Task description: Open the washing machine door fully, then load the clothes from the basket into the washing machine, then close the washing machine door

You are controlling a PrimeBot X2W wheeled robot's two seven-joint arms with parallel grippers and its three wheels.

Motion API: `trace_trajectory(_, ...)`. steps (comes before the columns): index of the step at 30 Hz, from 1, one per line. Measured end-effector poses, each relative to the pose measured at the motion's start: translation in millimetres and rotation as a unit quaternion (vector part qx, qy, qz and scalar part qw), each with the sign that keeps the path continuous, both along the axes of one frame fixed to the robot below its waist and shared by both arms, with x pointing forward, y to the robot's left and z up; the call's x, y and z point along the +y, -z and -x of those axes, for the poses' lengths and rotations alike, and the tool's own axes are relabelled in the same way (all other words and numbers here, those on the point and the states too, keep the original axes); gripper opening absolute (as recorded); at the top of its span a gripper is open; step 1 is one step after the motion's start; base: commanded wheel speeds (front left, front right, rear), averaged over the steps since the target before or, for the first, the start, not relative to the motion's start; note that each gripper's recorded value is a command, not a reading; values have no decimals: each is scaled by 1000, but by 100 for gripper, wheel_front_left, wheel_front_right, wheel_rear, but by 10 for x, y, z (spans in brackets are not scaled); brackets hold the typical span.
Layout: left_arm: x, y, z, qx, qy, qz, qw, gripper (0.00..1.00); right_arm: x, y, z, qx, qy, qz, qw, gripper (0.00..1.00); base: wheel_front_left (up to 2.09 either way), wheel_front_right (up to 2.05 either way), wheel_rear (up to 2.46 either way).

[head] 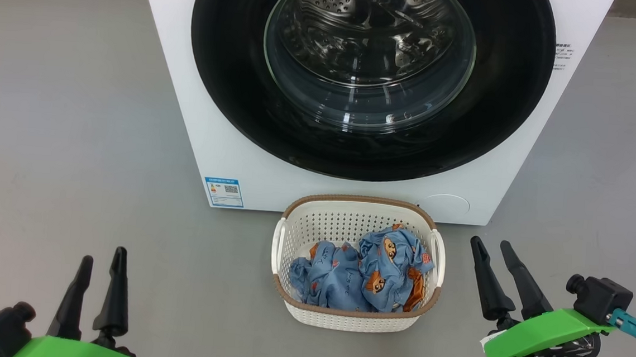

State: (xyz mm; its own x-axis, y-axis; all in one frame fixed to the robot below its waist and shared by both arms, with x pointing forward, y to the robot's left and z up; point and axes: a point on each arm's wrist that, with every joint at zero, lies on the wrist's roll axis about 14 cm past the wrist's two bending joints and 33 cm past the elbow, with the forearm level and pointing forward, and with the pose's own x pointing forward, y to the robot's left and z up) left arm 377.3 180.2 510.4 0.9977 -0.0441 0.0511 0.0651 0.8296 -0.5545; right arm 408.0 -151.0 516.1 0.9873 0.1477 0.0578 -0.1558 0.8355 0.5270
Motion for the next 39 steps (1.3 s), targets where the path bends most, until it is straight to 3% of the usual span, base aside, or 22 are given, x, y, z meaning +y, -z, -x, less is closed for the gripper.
trace_trajectory(23, -89, -141, 31, -43, 15, -109, 993, 100, 145, -190, -65, -62, -24, 135, 989, 100, 0, 0, 0)
trace_trajectory(39, -92, -241, 55, -71, 18, -171, 983, 100, 263, -255, -69, -93, -41, 194, 976, 100, 0, 0, 0)
